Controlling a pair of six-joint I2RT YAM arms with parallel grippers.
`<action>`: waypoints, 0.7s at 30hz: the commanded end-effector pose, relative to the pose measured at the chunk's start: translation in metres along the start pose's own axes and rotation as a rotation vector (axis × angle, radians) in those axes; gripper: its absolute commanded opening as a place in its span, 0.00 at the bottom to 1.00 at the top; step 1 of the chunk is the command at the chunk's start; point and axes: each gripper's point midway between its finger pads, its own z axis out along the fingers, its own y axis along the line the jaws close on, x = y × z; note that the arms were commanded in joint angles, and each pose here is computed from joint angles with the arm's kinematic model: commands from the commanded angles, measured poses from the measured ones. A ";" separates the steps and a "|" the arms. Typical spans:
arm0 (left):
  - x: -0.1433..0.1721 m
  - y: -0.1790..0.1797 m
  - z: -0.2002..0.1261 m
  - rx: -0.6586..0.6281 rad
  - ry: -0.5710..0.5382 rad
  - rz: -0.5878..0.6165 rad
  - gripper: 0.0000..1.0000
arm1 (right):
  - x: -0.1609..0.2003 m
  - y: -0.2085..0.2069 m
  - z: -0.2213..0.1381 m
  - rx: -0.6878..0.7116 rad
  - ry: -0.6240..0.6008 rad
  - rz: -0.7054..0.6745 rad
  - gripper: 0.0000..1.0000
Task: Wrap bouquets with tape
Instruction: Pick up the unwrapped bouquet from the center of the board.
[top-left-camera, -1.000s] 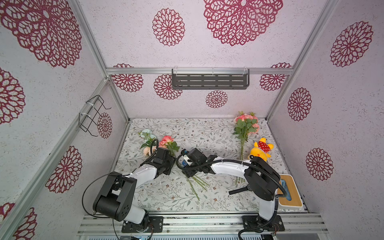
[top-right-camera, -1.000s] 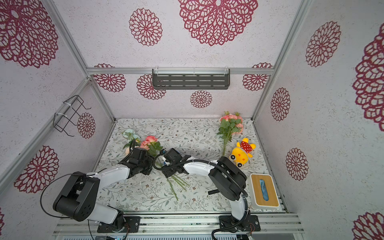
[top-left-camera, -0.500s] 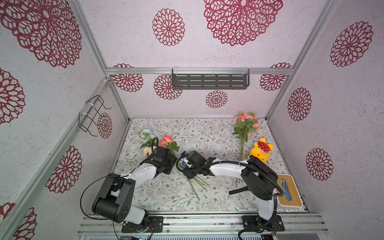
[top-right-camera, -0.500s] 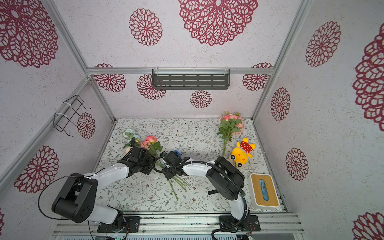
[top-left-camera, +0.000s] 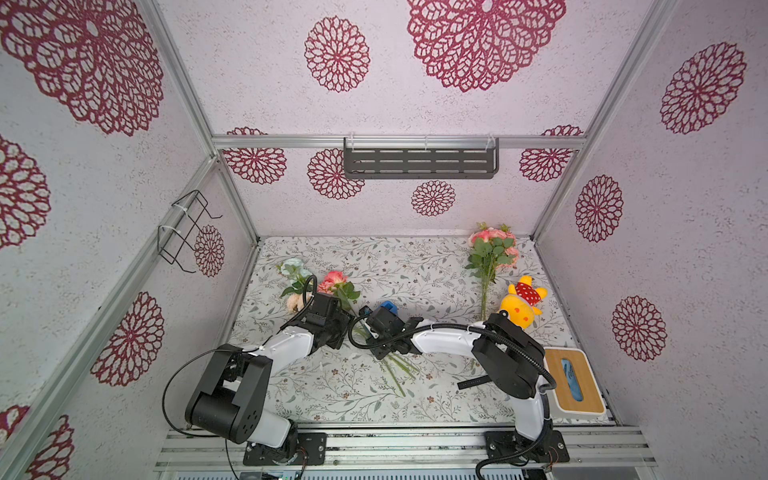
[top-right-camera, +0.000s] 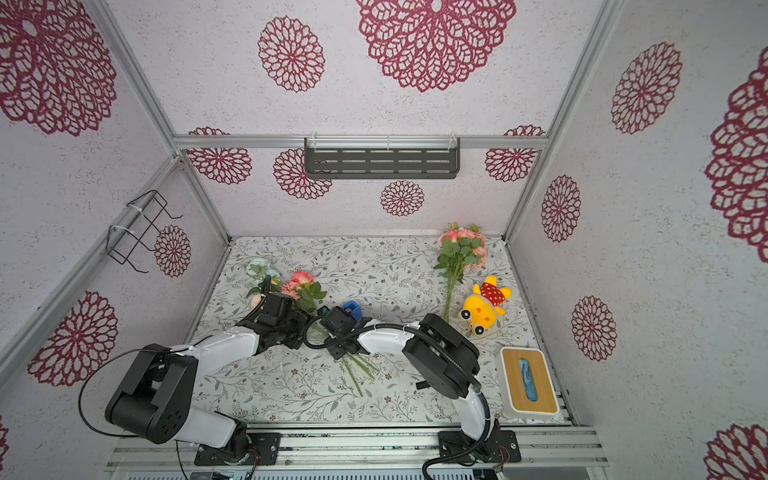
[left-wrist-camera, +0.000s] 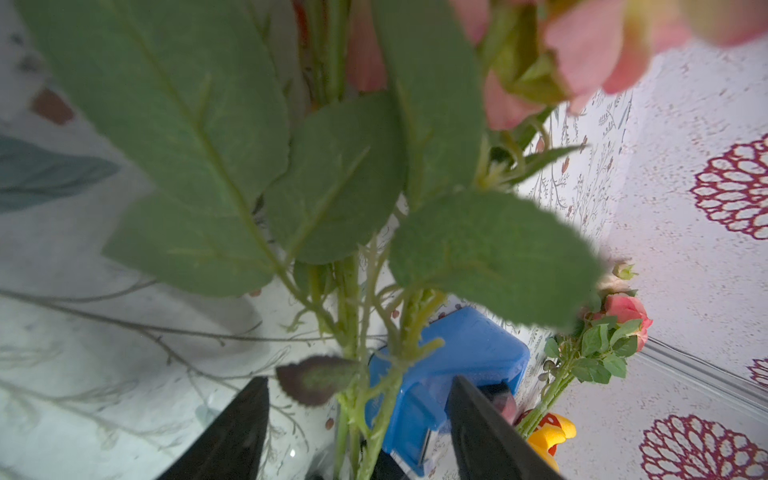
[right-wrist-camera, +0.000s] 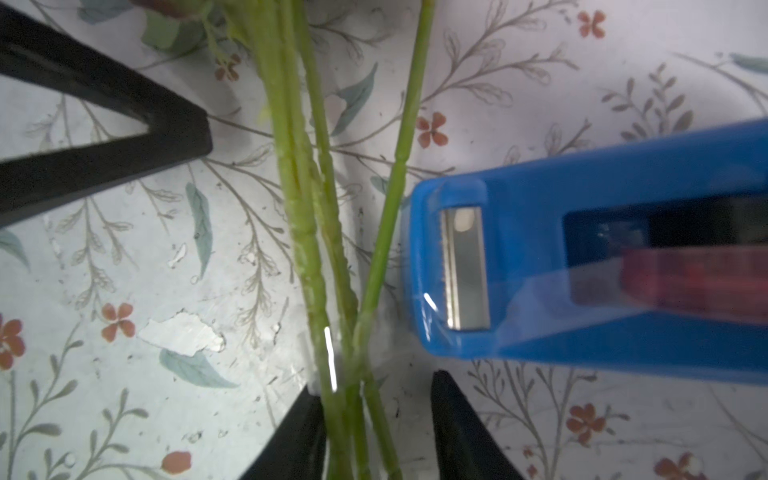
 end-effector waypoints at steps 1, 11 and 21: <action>0.002 0.005 0.008 -0.007 0.006 -0.027 0.71 | 0.024 -0.010 0.004 0.055 0.082 -0.024 0.35; 0.011 0.011 0.029 -0.015 0.045 -0.065 0.70 | 0.003 0.003 0.002 -0.018 0.053 -0.101 0.04; 0.016 0.007 0.042 -0.015 0.047 -0.077 0.69 | -0.024 0.008 -0.013 -0.116 -0.012 -0.070 0.00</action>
